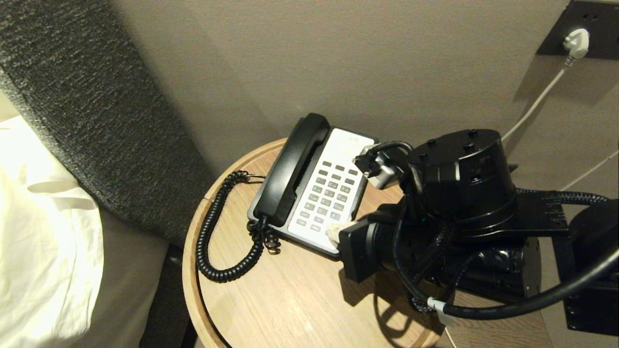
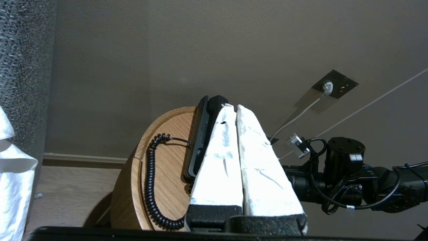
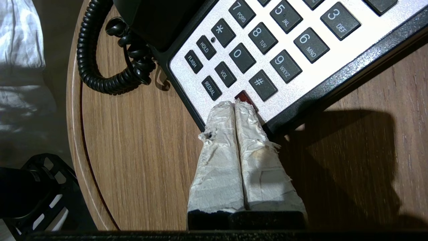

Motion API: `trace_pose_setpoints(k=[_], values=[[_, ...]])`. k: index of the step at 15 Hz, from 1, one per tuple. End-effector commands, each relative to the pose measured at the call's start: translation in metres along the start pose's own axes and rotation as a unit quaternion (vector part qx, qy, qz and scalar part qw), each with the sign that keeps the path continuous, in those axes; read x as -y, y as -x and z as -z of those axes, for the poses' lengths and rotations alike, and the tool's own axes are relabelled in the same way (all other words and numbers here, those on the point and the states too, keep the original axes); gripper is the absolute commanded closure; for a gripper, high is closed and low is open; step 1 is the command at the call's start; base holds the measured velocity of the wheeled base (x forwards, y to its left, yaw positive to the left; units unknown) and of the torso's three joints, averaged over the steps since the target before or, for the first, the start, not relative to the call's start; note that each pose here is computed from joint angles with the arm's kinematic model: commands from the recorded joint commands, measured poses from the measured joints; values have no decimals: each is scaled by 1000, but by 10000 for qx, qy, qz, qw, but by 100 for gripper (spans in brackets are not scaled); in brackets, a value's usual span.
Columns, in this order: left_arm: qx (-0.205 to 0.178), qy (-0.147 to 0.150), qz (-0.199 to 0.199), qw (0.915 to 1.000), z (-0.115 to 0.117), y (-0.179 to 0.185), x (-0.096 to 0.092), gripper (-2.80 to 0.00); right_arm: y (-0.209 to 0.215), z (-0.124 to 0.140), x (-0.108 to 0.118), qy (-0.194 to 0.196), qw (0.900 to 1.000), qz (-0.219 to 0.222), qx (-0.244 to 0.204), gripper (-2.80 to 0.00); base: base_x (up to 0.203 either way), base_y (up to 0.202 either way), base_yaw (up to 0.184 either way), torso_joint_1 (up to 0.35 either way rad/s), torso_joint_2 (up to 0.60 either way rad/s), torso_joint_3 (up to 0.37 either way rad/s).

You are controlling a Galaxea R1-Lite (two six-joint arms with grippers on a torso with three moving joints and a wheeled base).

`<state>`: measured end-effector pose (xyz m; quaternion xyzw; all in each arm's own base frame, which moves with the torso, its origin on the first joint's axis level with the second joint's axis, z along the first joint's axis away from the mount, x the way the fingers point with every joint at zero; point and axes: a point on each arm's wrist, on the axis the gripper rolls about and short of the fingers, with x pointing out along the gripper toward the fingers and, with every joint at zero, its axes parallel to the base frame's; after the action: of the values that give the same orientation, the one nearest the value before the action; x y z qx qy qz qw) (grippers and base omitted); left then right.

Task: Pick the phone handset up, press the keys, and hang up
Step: End the call using the dial pad

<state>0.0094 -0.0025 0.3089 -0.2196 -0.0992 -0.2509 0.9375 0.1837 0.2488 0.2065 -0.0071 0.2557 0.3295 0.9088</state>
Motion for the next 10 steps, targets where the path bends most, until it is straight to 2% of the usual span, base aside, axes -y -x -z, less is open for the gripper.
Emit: trace_pose_setpoints(k=[1,10], values=[[-19,17,-5,10000,1,0,0,0,-4,2,1,0,10000,56,-55,0,0,0,0,0,0,0],[-68,46,-24,10000,6,1,-2,0,18,-12,-1,-322,9986,-355,218,0,0,0,0,0,0,0]])
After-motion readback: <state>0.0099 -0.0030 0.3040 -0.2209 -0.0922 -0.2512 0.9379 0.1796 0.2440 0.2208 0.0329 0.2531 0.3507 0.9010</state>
